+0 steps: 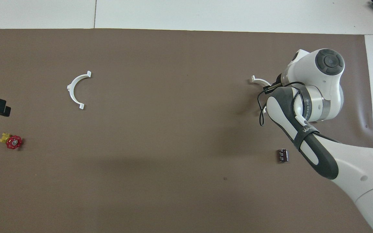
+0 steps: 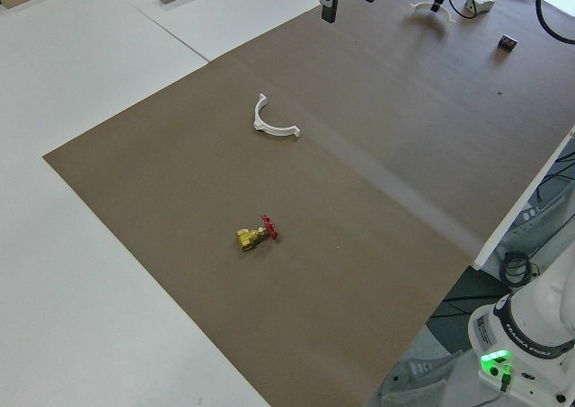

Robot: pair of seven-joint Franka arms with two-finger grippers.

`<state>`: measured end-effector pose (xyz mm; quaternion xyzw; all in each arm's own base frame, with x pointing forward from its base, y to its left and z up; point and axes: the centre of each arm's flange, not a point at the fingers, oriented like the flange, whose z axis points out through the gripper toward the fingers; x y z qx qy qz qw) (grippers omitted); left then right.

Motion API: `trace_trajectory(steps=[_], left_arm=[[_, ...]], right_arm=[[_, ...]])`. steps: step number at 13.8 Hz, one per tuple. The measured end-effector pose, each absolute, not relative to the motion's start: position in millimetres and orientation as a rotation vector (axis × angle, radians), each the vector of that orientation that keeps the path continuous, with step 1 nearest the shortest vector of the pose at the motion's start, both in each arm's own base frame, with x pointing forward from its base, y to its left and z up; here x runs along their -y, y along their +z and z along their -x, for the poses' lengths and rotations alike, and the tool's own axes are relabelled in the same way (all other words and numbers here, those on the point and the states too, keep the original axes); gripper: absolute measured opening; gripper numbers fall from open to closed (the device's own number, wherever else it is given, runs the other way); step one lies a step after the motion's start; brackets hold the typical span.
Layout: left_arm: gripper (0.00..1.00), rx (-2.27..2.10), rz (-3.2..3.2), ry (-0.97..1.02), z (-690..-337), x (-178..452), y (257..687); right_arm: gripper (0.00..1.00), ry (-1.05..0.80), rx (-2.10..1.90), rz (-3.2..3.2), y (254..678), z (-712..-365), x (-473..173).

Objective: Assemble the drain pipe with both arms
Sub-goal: 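Carry the clamp half with the right gripper toward the table centre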

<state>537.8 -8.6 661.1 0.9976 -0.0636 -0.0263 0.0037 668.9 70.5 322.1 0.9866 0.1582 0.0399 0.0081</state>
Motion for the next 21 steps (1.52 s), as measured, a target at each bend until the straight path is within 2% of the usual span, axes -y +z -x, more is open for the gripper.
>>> trace_trajectory(steps=[4,7,16,21], left_arm=[[1.0,0.199,-3.127,-0.082,-538,9,661],[1.0,0.199,-3.127,-0.082,-538,9,661],[1.0,0.199,-3.127,-0.085,-538,9,660],[1.0,0.2,-3.126,-0.098,-537,9,658]], right_arm=[[0.21,0.096,-0.461,-3.115,379,-649,-131],[0.21,0.081,-0.258,-3.146,393,-631,-182],[0.21,0.018,-0.117,-3.147,362,-571,-299],[0.21,0.111,-0.045,-3.137,312,-556,-339]])
